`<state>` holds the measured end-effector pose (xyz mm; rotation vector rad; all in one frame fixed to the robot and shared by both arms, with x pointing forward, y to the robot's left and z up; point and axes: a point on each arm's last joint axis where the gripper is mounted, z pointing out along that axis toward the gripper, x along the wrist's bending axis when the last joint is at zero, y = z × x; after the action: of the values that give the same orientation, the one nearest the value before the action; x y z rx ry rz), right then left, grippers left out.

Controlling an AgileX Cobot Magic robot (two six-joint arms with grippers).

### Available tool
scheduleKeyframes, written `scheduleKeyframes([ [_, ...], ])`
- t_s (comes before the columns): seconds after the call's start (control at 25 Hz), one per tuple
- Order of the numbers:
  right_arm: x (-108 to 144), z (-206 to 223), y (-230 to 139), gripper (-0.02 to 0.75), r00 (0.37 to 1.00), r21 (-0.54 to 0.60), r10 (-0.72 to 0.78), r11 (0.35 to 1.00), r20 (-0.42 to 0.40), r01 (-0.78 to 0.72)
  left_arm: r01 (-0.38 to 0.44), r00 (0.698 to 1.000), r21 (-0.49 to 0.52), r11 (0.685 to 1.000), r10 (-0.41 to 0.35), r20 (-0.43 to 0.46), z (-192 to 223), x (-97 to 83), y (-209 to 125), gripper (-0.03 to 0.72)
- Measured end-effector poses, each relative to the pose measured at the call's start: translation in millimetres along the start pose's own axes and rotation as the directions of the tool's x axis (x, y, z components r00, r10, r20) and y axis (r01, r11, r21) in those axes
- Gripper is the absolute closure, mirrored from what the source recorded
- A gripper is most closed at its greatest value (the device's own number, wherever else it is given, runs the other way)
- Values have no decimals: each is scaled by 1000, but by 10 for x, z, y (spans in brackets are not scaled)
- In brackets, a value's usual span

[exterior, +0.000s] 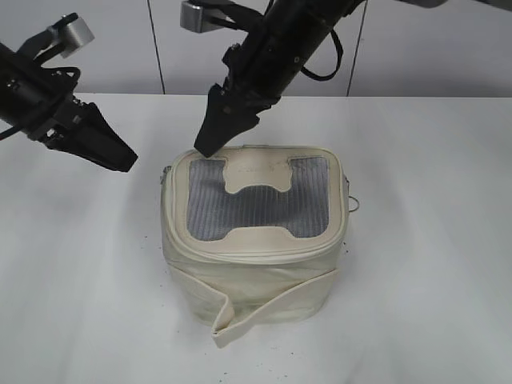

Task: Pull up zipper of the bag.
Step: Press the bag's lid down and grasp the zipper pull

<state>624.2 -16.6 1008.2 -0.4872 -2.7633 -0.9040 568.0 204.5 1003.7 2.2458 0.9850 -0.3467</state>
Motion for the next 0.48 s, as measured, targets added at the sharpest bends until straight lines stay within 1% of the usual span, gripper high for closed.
scheduleKeyframes([
  [0.2,-91,154,-90,238,1000,46,11,999,-2,-11,-13,1000,-2,1000,13,1,8,-11,9,356],
  [0.28,-99,149,-94,257,1000,54,5,999,7,-5,-32,999,1,999,32,3,28,-31,18,356],
  [0.36,-104,151,-99,307,1000,60,2,998,10,-3,-67,998,3,998,67,-2,68,-66,42,356],
  [0.44,-106,156,-102,390,1000,63,2,998,8,-2,-102,994,16,995,103,-29,118,-94,66,356],
  [0.48,-105,159,-103,448,1000,64,3,998,5,-3,-118,992,23,993,119,-47,137,-97,74,356],
])
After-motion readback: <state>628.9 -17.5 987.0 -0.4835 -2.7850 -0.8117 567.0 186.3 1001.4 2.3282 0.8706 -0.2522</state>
